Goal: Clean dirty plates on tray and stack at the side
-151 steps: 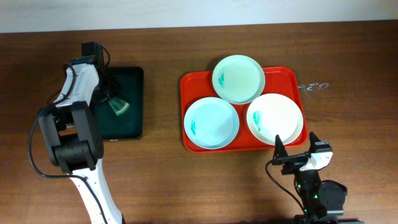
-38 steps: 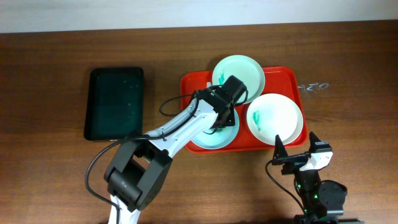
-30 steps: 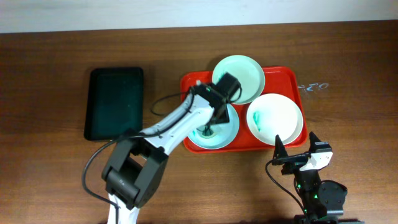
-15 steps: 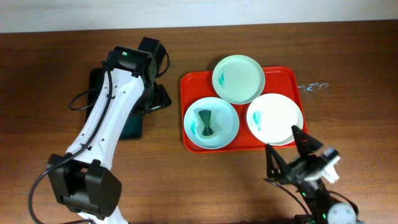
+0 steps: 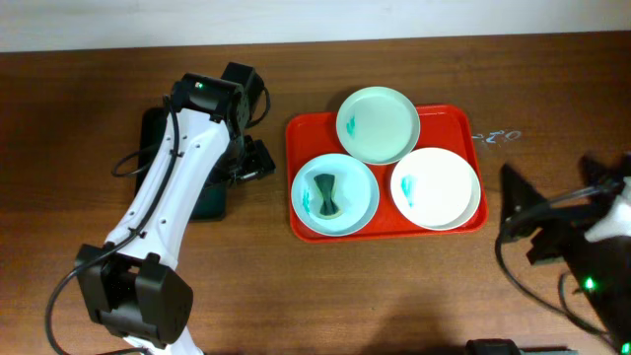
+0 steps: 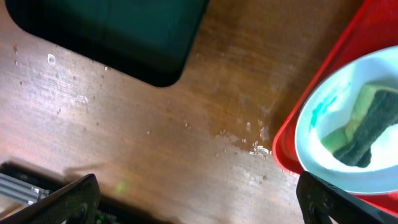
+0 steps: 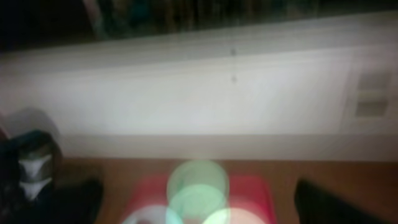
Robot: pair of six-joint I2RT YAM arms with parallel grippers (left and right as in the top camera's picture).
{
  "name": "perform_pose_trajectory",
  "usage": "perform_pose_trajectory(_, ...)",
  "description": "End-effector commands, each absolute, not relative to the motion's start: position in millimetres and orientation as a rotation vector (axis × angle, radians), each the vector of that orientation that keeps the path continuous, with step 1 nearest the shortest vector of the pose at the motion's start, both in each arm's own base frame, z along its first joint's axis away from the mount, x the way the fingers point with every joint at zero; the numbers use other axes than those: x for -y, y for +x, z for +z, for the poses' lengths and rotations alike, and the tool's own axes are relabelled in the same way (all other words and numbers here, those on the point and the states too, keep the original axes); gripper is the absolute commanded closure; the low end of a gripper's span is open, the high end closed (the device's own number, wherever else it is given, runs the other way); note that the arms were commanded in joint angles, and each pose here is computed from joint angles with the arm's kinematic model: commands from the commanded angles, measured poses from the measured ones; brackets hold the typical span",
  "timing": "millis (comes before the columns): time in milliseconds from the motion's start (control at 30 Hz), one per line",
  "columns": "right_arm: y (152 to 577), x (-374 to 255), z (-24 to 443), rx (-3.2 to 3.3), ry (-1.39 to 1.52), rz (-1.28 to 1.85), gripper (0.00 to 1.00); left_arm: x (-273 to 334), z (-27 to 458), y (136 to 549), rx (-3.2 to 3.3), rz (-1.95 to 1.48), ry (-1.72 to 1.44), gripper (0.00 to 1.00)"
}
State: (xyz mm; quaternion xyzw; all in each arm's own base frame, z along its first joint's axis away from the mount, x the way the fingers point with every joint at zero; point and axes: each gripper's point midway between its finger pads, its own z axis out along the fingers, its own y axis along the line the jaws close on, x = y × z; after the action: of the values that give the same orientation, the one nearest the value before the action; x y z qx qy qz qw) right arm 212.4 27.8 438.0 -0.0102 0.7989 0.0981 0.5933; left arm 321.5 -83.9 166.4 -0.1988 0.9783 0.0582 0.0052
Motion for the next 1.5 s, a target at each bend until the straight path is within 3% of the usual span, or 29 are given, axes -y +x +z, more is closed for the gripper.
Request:
perform_pose_trajectory(0,238.7,-53.6,440.3,-1.999,-0.141,0.372,0.02,87.3,169.3,320.6,-3.069,0.152,-0.603,0.00)
perform_pose_trajectory(67,256.8,-79.7,421.5,-2.083,-0.223,0.567,0.01,87.3,169.3,320.6,-3.069,0.152,-0.602,0.00)
perform_pose_trajectory(100,270.5,-87.3,401.3,-2.161,-0.229,0.647,0.26,87.3,169.3,320.6,-3.069,0.152,-0.602,0.01)
perform_pose_trajectory(133,292.0,-86.7,363.9,-2.303,-0.183,0.684,0.37,87.3,169.3,320.9,-3.068,0.151,-0.602,0.00)
perform_pose_trajectory(233,336.7,-91.6,261.2,-2.627,-0.092,0.770,0.50,88.1,169.2,323.4,-3.059,0.143,-0.601,0.01)
perform_pose_trajectory(367,382.8,-114.6,138.5,-2.892,-0.119,0.789,0.57,88.9,169.0,325.8,-3.050,0.135,-0.600,0.01)
perform_pose_trajectory(567,397.2,-127.6,52.8,-3.032,-0.215,0.603,0.57,89.5,169.0,327.7,-3.043,0.128,-0.599,0.01)
perform_pose_trajectory(700,396.3,-140.9,33.0,-3.014,-0.431,0.550,0.56,91.1,169.0,332.3,-3.027,0.112,-0.597,0.09)
perform_pose_trajectory(867,384.9,-142.6,7.9,-3.075,-0.443,0.555,0.57,108.1,167.2,334.1,-3.043,0.040,-0.497,0.16)
perform_pose_trajectory(900,382.6,-142.0,6.0,-3.083,-0.442,0.554,0.60,130.1,164.3,337.3,-3.071,-0.112,-0.326,0.21)
perform_pose_trajectory(967,378.9,-141.3,3.6,-3.096,-0.439,0.557,0.85,160.5,154.7,338.8,-3.075,-0.290,-0.201,0.28)
perform_pose_trajectory(1000,378.2,-141.2,3.5,-3.099,-0.439,0.557,0.88,169.7,148.0,339.3,-3.069,-0.328,-0.177,0.32)
perform_pose_trajectory(1033,377.3,-140.9,3.5,-3.103,-0.438,0.556,0.88,182.7,137.7,337.9,-3.067,-0.381,-0.141,0.39)
perform_pose_trajectory(1233,371.0,-139.7,3.6,-3.132,-0.429,0.559,0.89,233.5,77.5,344.6,-3.021,-0.494,-0.169,0.50)
perform_pose_trajectory(1467,370.4,-139.5,3.6,-3.135,-0.429,0.558,0.94,247.3,28.3,364.0,-2.974,-0.337,-0.104,0.48)
